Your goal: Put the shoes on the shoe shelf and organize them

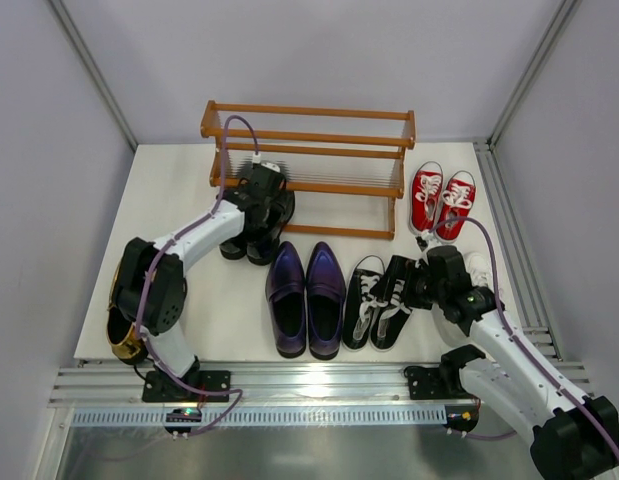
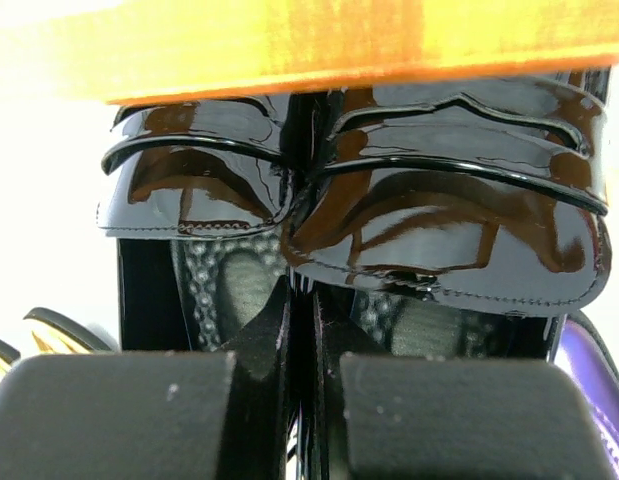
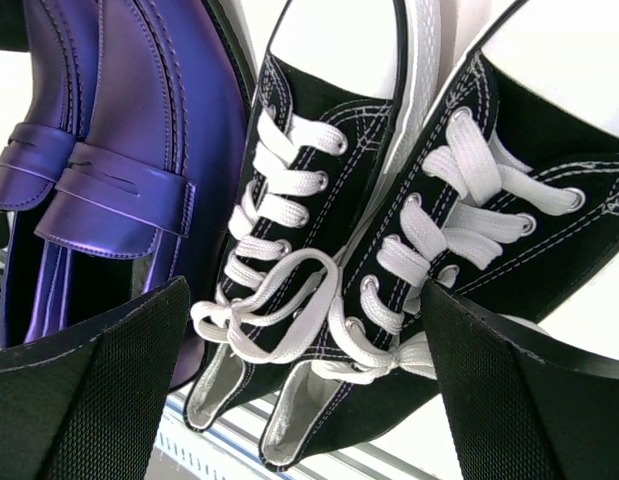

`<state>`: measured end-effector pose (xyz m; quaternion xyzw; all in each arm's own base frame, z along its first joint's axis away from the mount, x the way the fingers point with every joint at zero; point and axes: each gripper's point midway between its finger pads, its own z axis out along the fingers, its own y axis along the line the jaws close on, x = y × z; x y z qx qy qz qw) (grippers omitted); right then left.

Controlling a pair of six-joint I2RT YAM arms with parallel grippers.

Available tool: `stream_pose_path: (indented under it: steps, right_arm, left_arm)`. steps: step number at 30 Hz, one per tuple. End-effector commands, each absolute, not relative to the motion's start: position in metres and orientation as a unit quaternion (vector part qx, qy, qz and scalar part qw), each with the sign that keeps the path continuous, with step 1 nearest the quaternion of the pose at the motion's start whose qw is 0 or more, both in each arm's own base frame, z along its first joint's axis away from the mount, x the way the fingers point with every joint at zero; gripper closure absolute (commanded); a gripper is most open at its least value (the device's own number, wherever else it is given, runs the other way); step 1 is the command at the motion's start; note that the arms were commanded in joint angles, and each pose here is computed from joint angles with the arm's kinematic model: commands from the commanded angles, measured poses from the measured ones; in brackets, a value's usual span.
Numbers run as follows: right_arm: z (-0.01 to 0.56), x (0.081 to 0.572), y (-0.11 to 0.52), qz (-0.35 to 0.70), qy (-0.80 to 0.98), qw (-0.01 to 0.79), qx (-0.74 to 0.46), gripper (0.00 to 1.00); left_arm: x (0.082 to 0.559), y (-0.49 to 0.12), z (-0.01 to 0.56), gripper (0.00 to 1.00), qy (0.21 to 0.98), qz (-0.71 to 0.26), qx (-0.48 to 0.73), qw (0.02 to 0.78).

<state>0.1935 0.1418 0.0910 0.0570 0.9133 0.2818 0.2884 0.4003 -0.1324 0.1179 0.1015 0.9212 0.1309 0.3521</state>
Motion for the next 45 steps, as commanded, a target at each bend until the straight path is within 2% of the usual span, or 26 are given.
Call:
stream_pose_path:
  steps: [1, 12, 24, 36, 45]
  right_arm:
    - [0.093, 0.2, 0.143, 0.283, 0.908, 0.303, 0.058, 0.03]
    - [0.091, 0.202, 0.147, 0.291, 0.906, 0.3, 0.062, 0.03]
    - [0.08, 0.2, 0.146, 0.287, 0.911, 0.29, 0.065, 0.02]
    - [0.07, 0.2, 0.145, 0.279, 0.916, 0.281, 0.067, 0.03]
    - [0.064, 0.199, 0.144, 0.275, 0.919, 0.274, 0.071, 0.03]
  left_arm:
    - [0.445, -0.129, 0.201, 1.0, 0.86, 0.12, 0.031, 0.494]
    - [0.467, -0.139, 0.218, 1.0, 0.848, 0.116, 0.03, 0.516]
    - [0.502, -0.15, 0.21, 1.0, 0.836, 0.127, 0.026, 0.534]
    - [0.511, -0.151, 0.234, 1.0, 0.808, 0.119, 0.011, 0.577]
    - [0.521, -0.14, 0.206, 1.0, 0.82, 0.129, 0.005, 0.558]
